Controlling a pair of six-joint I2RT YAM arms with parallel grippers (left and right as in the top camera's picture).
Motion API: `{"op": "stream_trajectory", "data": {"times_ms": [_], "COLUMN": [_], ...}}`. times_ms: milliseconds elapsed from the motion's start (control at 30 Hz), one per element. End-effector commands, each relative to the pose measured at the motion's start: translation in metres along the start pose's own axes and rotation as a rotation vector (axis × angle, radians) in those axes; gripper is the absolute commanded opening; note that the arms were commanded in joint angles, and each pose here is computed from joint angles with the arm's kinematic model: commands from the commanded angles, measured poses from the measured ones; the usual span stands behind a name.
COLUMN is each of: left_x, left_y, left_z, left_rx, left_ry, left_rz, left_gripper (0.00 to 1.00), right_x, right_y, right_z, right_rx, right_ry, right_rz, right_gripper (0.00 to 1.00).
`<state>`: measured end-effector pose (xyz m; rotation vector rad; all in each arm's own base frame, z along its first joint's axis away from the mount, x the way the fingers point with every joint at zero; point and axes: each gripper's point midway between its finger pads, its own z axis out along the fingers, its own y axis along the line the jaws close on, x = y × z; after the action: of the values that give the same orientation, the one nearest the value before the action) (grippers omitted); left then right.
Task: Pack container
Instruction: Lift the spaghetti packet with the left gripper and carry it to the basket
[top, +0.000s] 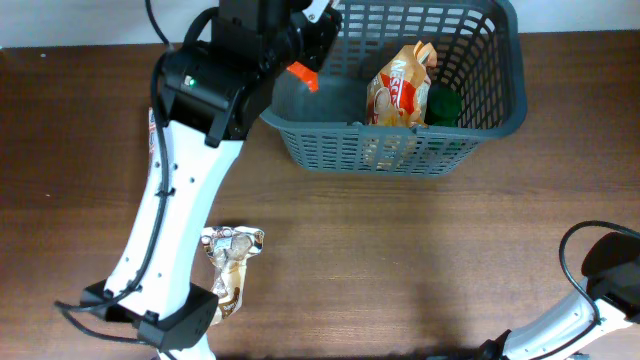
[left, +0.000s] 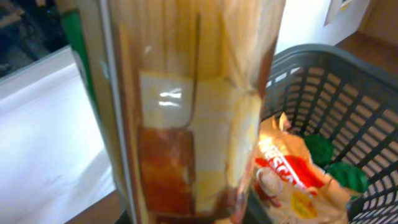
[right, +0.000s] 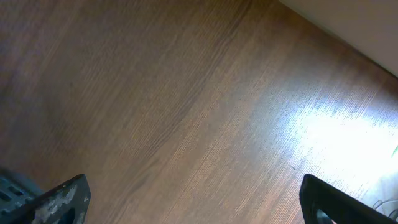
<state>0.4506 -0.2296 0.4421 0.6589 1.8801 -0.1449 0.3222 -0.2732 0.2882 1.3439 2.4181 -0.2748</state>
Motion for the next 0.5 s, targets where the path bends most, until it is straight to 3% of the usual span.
{"op": "stream_trajectory", "data": {"times_ms": [0,467], "left_x": [-0.01,0.062], "left_y": [-0.005,-0.019], "left_z": [0.019,0.119], "left_rx": [0.031,0.003], "left_ry": [-0.043,0.145], "left_rz": [-0.101,-0.429], "left_gripper": [0.02,0.02], "right_x": [0.0,0.0], "right_y": [-0.001,-0.001], "right_z": [0.002,0.002], "right_rx": [0.004,0.004], "right_ry": [0.003,0.003], "right_rz": [0.01,0.01], "right_gripper": [0.99,0.99]}}
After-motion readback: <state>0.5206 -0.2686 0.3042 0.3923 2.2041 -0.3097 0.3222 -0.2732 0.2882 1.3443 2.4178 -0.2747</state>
